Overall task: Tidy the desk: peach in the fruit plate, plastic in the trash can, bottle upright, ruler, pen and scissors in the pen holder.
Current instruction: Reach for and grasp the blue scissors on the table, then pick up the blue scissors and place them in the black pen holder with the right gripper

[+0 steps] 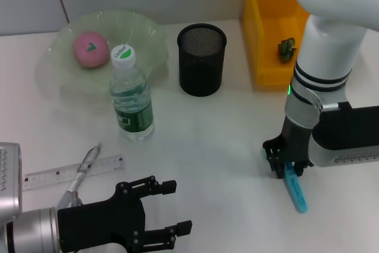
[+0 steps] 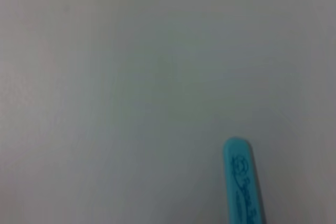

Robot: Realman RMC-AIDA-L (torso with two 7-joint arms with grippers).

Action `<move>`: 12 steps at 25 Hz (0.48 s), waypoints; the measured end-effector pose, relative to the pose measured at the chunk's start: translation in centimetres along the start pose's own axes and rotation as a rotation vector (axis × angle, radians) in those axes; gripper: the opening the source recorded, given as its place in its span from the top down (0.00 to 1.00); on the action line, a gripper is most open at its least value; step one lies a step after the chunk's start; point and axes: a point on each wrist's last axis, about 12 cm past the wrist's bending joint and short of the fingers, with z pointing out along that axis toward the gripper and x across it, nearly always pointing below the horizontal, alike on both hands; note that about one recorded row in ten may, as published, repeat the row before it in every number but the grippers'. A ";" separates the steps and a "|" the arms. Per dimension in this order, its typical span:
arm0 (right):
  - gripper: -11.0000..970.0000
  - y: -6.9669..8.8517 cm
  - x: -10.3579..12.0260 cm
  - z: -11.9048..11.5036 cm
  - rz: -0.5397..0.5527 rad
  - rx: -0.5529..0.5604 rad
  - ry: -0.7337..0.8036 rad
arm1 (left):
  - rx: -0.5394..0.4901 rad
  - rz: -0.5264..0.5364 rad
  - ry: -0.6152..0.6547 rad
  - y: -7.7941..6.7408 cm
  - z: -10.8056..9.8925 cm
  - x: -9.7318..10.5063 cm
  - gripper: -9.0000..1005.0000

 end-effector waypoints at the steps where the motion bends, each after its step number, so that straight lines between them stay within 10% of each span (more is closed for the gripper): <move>1: 0.64 0.0 0.0 0.0 0.000 0.000 0.003 | 0.000 0.001 0.000 0.0 0.0 0.0 0.22; 12: 0.75 -0.2 0.1 -0.6 0.025 0.039 0.021 | 0.003 0.004 0.000 0.1 -0.2 -0.1 0.22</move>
